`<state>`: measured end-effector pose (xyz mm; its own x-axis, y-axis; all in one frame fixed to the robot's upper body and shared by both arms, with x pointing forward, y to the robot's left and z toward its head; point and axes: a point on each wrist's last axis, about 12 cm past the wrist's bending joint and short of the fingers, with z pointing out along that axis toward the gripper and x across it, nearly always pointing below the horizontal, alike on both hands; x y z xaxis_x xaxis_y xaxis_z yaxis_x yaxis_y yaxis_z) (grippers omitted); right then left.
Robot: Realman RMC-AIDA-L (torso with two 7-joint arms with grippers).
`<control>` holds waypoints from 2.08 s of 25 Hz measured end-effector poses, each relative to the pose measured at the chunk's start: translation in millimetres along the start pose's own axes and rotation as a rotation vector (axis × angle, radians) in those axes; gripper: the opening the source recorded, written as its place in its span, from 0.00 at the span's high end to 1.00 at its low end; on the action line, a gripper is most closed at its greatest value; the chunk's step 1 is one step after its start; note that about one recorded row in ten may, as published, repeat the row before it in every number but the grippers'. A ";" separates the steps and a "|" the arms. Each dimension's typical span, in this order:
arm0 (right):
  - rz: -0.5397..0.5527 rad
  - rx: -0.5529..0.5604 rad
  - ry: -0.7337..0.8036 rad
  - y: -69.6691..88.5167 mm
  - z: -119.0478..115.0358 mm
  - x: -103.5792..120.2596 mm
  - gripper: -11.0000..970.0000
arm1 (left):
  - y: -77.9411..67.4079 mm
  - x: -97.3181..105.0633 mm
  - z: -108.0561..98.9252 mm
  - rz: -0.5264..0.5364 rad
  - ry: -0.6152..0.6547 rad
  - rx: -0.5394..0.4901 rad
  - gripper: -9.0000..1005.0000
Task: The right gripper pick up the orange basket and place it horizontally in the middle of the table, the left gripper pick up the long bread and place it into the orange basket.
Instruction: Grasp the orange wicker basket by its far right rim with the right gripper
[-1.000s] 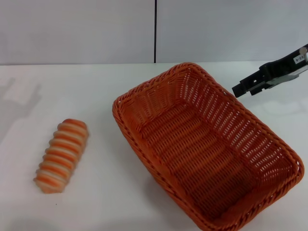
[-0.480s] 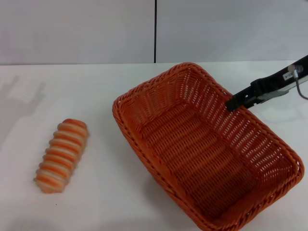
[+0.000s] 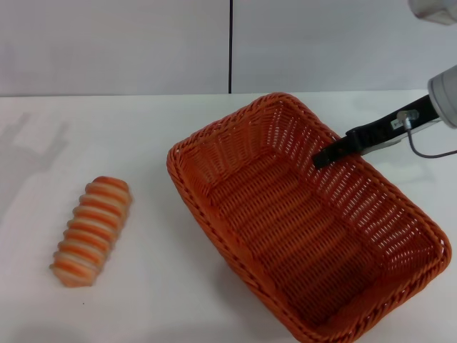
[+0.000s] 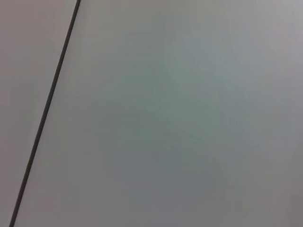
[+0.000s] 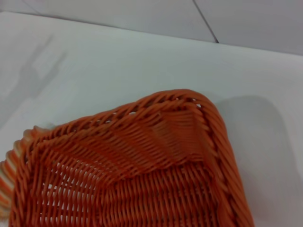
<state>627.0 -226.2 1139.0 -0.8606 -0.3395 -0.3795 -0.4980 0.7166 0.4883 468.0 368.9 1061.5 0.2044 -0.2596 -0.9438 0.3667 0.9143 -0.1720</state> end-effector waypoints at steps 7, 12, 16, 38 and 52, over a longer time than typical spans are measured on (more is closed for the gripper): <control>0.017 -0.001 0.002 -1.6 13.3 3.7 0.44 | 0.1 0.0 -1.1 0.000 0.000 -0.001 0.19; 0.023 0.000 -0.006 -1.0 19.1 5.1 0.44 | 0.0 0.0 -0.8 0.000 0.000 -0.001 0.19; 0.024 0.005 -0.009 -2.0 19.4 5.9 0.45 | 0.0 0.0 -0.8 0.000 0.000 -0.001 0.19; -0.184 0.099 0.013 17.4 -51.6 -15.5 0.85 | 2.4 -2.8 -0.4 0.012 -0.011 -0.010 0.20; -0.550 0.090 0.084 34.2 -90.3 -23.4 0.85 | 1.1 1.0 0.8 0.005 0.005 -0.015 0.20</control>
<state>620.5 -248.8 1235.5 -0.4841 -0.7226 -0.4936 -0.8679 0.4684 0.1654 469.3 369.4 1060.5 0.2011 -0.2537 -0.9462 0.3518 0.9201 -0.1720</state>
